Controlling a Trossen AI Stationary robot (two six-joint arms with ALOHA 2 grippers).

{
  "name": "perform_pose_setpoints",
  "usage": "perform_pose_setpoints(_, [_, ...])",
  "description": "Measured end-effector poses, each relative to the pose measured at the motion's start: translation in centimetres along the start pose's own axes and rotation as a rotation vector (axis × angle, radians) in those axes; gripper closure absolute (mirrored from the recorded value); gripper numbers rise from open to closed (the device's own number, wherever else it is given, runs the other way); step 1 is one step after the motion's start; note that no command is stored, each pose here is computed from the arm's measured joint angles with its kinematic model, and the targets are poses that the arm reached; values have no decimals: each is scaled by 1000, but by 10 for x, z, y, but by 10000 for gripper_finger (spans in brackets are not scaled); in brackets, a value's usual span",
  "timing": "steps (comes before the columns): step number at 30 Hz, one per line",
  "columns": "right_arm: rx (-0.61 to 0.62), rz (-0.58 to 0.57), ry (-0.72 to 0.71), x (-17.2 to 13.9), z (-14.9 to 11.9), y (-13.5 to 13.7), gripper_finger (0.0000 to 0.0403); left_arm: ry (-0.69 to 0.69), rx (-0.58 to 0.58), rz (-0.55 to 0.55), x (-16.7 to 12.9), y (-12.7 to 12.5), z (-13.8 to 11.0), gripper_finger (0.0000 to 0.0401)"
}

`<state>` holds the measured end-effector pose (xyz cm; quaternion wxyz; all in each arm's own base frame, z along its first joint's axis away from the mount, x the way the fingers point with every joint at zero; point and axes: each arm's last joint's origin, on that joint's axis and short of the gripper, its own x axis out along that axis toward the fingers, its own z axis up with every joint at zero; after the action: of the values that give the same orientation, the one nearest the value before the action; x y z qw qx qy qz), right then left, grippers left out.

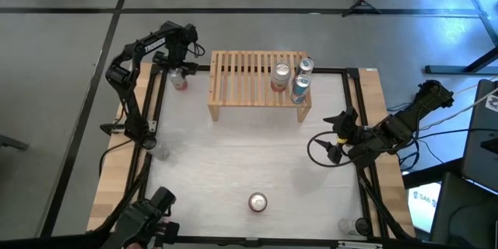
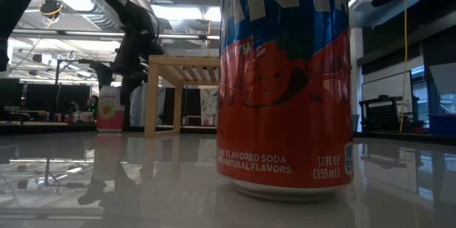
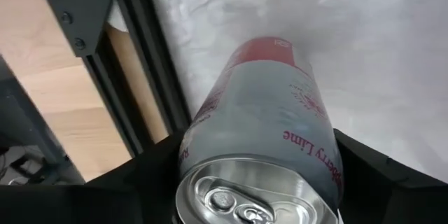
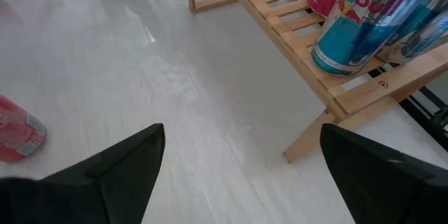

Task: Place canned beverage on shelf
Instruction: Put the pink soda can on the shelf aligned with the other pink soda can

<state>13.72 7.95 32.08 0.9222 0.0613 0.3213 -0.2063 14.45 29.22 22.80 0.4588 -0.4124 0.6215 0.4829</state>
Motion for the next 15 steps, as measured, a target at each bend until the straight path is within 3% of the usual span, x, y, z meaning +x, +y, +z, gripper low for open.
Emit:
perform_pose_setpoints(5, [-11, -9, 7, 0, -1, -1, 33, -33, 17, -7, -28, 3, -20, 127])
perform_pose_setpoints(9, [-13, -9, 8, 0, -1, -1, 33, -104, 40, -9, -68, 5, -47, 127])
perform_pose_setpoints(12, [-34, -17, 15, 0, -2, -2, 33, -186, 75, -71, -100, 2, -75, 125])
perform_pose_setpoints(15, [-52, -23, 20, 0, -2, -3, 33, -302, 77, -220, -133, 1, -112, 124])
